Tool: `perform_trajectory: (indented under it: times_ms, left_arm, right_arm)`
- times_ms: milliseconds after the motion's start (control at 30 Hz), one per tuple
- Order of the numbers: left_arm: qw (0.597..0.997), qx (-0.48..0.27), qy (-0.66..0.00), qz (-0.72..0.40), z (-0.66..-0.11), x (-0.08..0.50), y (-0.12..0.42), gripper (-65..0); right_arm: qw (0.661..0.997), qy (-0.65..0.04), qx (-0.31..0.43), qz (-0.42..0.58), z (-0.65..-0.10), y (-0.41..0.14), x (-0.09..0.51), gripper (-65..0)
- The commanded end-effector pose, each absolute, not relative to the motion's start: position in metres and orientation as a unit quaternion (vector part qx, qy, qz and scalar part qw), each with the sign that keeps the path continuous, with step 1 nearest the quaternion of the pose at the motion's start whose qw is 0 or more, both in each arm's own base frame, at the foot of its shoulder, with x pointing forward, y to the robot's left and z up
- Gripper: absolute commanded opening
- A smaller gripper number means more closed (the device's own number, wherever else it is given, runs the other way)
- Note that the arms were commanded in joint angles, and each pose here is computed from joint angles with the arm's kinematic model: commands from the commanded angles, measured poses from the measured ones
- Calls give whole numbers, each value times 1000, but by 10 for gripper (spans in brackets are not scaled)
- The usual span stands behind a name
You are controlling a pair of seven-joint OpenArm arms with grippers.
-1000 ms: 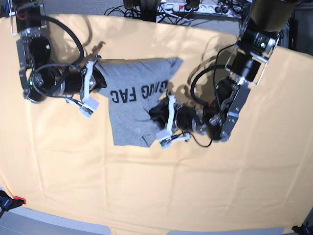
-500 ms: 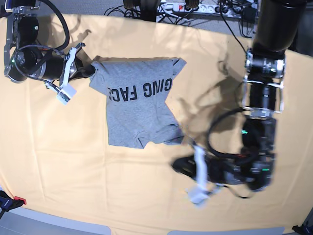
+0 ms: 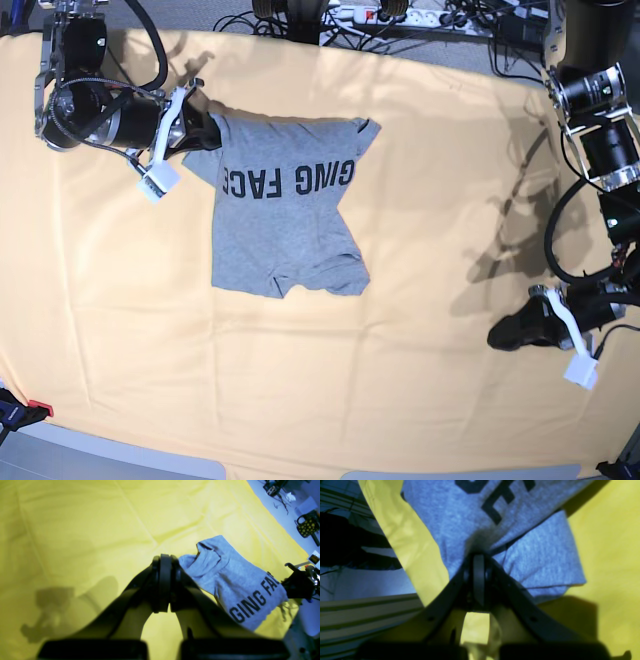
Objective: Layout the t-shirt on the table in an organized manner, then fold the t-shirt properly
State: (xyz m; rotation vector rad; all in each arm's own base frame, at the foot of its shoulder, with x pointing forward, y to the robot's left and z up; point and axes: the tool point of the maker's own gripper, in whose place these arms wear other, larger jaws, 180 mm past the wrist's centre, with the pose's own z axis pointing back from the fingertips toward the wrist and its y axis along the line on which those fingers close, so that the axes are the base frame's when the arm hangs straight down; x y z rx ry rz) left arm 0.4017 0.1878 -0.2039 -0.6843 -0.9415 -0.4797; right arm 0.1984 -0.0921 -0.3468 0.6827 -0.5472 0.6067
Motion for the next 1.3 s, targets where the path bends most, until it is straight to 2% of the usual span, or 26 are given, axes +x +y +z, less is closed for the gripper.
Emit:
perform_trajectory:
  times_ms: [0,133,300,467,667,933,1000,1133,1267]
  left_arm:
    - [787,-334,-465,-229,-184,404,184,-650]
    - [778,-374,-455,-219,-195,389,178,-650]
    - [749,-433,-456,-211,-195,372,167,-650]
    - [751,-423,-457,-218,-195,370,171,-650]
    - [762,-419,-444,-215,-202,361,173,-650]
    - [754,-387,-420,-325,-207,284,128,-650]
    - [746,-369,-414,-369,-203,254,115,-650]
    - [737,-327,-408,-428,-193,200,104,-650]
    - [763,-298,-382,-427,-195,159,109,-650]
  right_arm:
    - [852,-272,335,298,-337,-88,201,-650]
    - [840,-255,375,297,-332,-79,186,-650]
    - [845,-252,374,289,-334,-83,180,-650]
    - [829,-344,341,280,-294,-97,207,-650]
    - [825,-406,292,262,-262,-119,209,-650]
    - [822,-444,279,220,-233,-131,179,-650]
    - [829,-443,270,211,-230,-136,167,-650]
    - [864,-403,242,180,-242,-155,137,-650]
    - [901,-351,216,136,-256,-176,100,-650]
